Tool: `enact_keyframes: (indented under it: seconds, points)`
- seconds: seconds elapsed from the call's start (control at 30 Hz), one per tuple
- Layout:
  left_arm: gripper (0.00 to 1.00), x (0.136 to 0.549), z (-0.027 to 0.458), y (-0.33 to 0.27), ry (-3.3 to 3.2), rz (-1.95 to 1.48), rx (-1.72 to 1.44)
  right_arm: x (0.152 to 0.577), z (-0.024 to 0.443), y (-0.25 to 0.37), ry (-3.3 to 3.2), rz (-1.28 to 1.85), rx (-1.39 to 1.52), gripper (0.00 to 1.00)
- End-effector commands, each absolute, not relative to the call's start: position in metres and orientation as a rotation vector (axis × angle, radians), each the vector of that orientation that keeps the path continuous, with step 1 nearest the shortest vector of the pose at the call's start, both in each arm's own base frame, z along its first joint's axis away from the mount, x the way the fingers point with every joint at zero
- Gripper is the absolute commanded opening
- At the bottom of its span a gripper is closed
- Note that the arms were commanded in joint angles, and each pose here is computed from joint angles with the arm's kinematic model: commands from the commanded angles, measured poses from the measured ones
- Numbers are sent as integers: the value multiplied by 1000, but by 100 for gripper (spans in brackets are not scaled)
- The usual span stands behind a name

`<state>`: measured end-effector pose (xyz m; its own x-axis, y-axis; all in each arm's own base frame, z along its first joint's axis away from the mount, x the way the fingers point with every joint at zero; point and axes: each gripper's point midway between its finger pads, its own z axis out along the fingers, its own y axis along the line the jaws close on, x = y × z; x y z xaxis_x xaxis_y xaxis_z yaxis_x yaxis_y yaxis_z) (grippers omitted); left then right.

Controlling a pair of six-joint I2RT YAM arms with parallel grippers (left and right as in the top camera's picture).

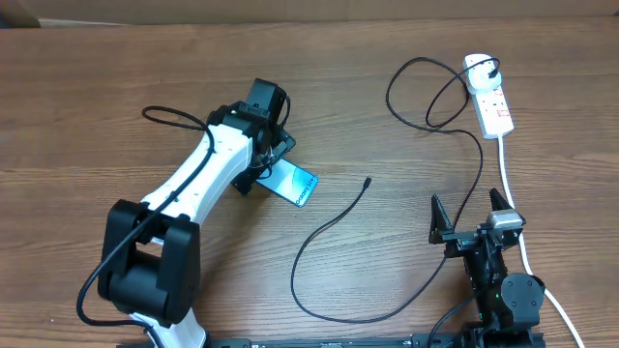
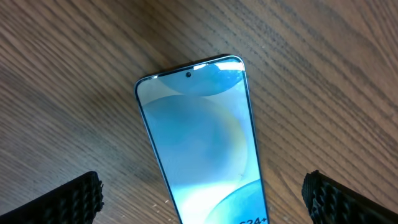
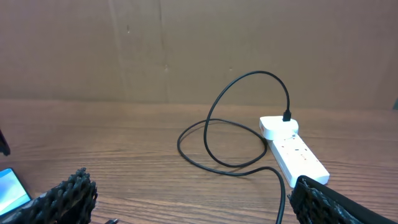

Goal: Plug charger to phone and switch on socket

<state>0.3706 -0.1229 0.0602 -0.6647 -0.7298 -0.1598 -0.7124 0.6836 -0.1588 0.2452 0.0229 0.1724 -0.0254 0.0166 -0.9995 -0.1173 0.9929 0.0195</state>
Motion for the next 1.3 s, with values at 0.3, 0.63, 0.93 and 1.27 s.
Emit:
enact_keyframes:
  seconds: [0.3,0.63,0.93,1.27]
  points:
    - [100,381,36,-134,2712,-164,-1146,245,170,23,1591,104,-78,100]
    - [100,378,15,-140,2755,-161,-1166,245,170,23,1591,104,-78,100]
    - [100,369,4,-141,2779,-165,-1169,245,170,23,1591,104,-78,100]
    - [100,364,0,-144,2782,-141,-1163,245,170,23,1591,104,-78,100]
